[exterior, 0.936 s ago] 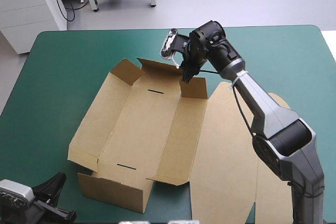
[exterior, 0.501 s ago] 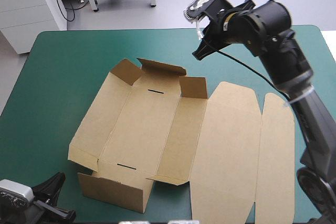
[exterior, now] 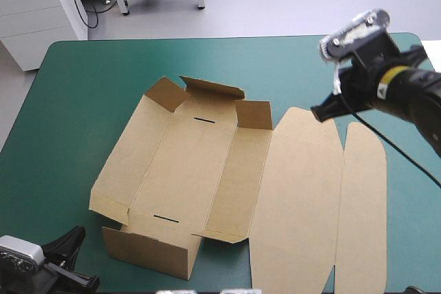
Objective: Fold the box
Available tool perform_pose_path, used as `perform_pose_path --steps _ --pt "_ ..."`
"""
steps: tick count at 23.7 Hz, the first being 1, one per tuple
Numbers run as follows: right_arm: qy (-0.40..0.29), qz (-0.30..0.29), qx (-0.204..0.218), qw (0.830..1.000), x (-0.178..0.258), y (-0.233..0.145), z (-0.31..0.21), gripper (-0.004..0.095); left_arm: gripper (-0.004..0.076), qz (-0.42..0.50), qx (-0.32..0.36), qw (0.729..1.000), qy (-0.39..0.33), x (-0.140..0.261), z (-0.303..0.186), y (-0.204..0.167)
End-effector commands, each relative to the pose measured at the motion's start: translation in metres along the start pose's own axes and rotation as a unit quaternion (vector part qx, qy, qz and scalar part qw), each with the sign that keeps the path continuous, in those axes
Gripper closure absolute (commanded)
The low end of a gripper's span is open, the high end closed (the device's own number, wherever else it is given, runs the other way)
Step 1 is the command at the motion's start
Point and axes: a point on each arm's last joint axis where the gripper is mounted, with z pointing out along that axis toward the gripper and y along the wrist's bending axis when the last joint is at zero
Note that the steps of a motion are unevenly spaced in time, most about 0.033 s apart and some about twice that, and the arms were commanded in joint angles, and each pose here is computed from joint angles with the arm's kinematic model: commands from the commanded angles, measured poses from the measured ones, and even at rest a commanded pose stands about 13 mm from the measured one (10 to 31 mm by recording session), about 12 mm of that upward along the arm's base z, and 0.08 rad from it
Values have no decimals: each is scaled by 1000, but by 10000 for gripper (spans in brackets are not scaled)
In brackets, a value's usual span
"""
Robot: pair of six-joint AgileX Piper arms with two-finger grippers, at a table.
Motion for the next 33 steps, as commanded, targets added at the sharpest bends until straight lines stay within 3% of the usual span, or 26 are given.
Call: perform_pose_path --steps 1,11,20,23,29,31,33 --pt "-2 35 19 999 42 -2 -20 922 717 3 3 999 -49 -12 -5 -1" --pt "-86 144 -23 986 211 38 -8 922 717 3 3 999 -49 -12 -5 -1" --pt "-116 160 -46 979 265 53 1 922 689 3 3 999 -49 -12 -5 -1" --pt "-133 161 -61 976 265 57 2 922 612 11 9 999 -49 -12 -5 -2" --pt "-133 161 -63 976 266 58 4 922 265 22 33 998 -47 -11 -6 -6" --pt "-133 161 -63 976 266 58 4 922 214 18 39 998 -47 -11 -6 -7" --pt "-134 161 -63 976 266 58 4 922 212 14 44 998 -45 -12 -5 -8"
